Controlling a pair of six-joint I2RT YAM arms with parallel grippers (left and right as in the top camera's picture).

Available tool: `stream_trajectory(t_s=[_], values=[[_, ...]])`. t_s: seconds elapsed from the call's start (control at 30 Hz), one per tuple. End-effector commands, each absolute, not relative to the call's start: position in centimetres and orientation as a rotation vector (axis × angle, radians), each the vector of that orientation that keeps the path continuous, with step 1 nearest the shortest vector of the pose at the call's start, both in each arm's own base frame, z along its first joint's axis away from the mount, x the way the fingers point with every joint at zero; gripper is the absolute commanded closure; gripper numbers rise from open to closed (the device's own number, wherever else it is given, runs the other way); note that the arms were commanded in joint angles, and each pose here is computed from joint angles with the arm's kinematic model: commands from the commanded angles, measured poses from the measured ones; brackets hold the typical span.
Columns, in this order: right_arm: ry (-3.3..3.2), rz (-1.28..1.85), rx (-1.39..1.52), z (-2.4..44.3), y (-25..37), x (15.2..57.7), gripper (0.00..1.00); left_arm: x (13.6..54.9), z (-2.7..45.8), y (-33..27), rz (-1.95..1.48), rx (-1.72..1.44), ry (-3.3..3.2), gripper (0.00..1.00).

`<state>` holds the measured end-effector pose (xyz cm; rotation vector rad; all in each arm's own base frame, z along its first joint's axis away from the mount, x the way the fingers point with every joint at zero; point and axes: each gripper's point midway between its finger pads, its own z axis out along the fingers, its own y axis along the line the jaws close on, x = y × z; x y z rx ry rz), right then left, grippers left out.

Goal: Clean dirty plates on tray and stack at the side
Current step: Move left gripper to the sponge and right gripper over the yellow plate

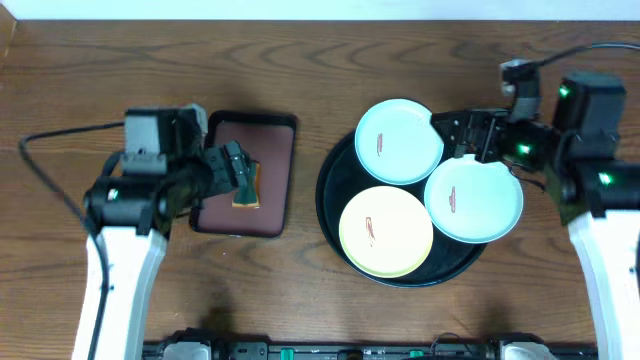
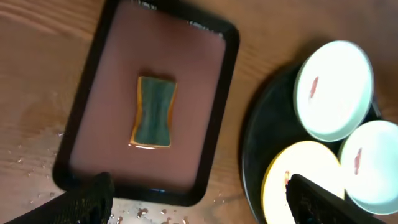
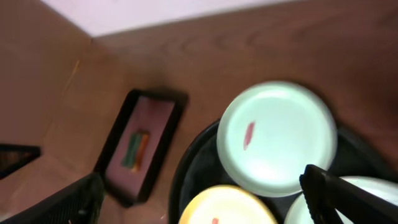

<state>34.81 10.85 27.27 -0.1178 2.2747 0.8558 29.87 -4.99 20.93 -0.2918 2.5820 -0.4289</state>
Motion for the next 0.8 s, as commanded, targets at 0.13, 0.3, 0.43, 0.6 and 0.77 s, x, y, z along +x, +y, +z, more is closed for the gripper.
stream_trajectory(t_s=[0.13,0.3,0.43,0.6,0.77], values=[[2.354,1.118,-0.213,25.4,14.5,33.7,0.05,32.1,13.4,-4.2,-0.299,-0.32,2.828,0.2],[2.43,1.055,-0.342,23.5,16.4,32.1,0.18,34.2,7.1,-4.5,-0.263,-0.329,2.946,0.3],[2.469,0.984,-0.42,22.6,18.2,31.2,0.2,35.6,3.1,-4.9,-0.257,-0.318,2.985,0.53],[2.486,0.931,-0.484,22.1,19.6,30.5,0.21,36.3,0.4,-4.8,-0.227,-0.17,3.013,0.75],[2.48,0.926,-0.519,22.1,20.4,30.1,0.2,35.9,-1.4,-4.9,-0.223,-0.123,3.055,0.92]])
